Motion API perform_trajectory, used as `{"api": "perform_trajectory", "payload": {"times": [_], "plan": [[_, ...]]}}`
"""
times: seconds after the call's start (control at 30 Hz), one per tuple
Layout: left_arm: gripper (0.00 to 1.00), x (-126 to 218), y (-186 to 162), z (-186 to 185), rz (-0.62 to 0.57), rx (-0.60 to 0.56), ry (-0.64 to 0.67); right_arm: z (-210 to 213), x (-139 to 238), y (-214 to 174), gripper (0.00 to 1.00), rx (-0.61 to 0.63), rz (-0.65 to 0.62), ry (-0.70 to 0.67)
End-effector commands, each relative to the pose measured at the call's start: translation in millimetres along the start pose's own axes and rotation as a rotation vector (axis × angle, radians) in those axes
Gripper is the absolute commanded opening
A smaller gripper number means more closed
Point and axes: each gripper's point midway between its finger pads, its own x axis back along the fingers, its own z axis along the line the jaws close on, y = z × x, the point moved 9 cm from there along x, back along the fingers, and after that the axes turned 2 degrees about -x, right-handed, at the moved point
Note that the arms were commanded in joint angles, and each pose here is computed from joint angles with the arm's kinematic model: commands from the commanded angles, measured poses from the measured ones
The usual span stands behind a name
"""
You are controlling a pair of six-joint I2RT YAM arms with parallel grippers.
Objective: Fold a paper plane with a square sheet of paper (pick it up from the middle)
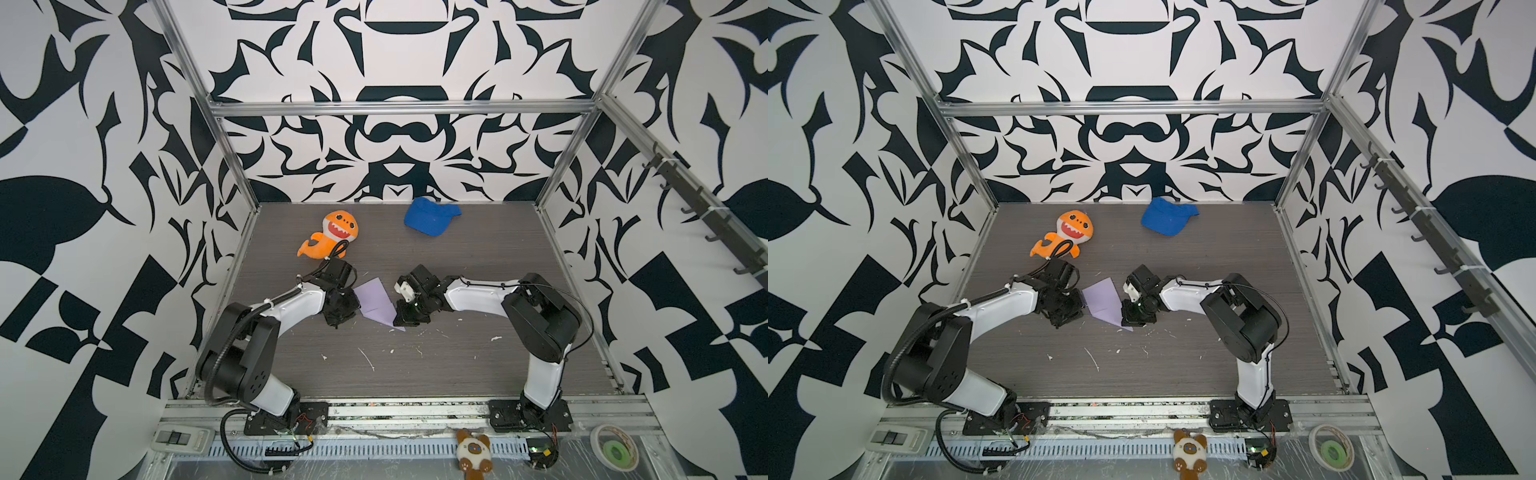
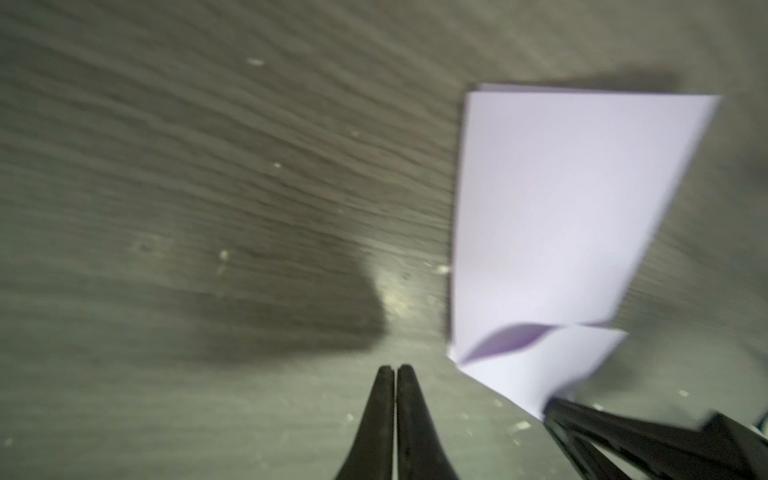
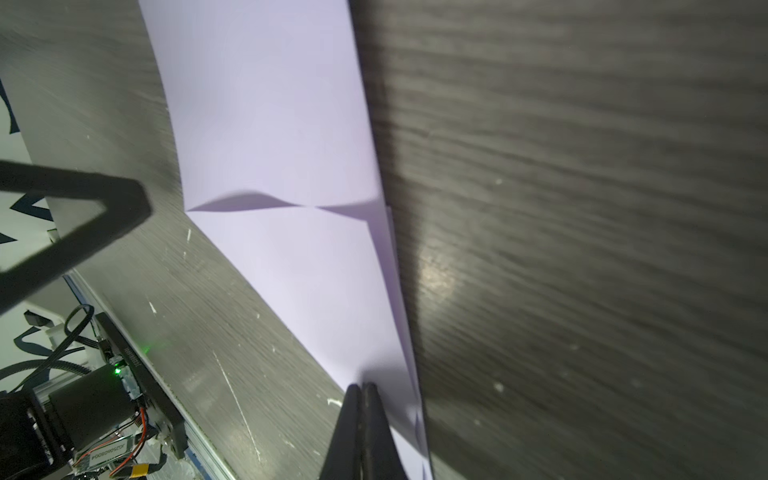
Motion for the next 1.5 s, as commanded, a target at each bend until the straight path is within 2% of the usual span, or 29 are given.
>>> {"api": "perform_trajectory", "payload": {"times": [0.0,0.1,0.3,0.73,0.93,1.47], "plan": [[0.10,12.1,-0.7,-19.7,-0.008,-0.019,-0.124,-10.9,-6.2,-2.4,0.05,-0.003,0.009,-0.091],[0.10,-0.5,-4.9,-32.6,0.024,-0.035,-0.176,-9.9,-6.6,6.4,0.05,0.019,-0.018,-0.101],[0.09,-24.1,-3.8,-48.6,0.070,-0.058,-0.185,5.7,-2.3,19.5,0.05,0.090,-0.057,-0.012],[0.05,-45.3,-7.1,-30.4,0.104,-0.041,-0.044,23.0,9.0,23.0,0.06,0.117,-0.057,0.081],[0.04,-49.7,-12.6,-21.1,0.119,-0.032,-0.013,38.3,3.9,31.9,0.06,0.091,-0.053,0.176],[0.03,-53.5,-13.9,-13.4,0.115,-0.027,0.039,29.1,-18.6,33.9,0.04,-0.001,-0.011,0.134]]}}
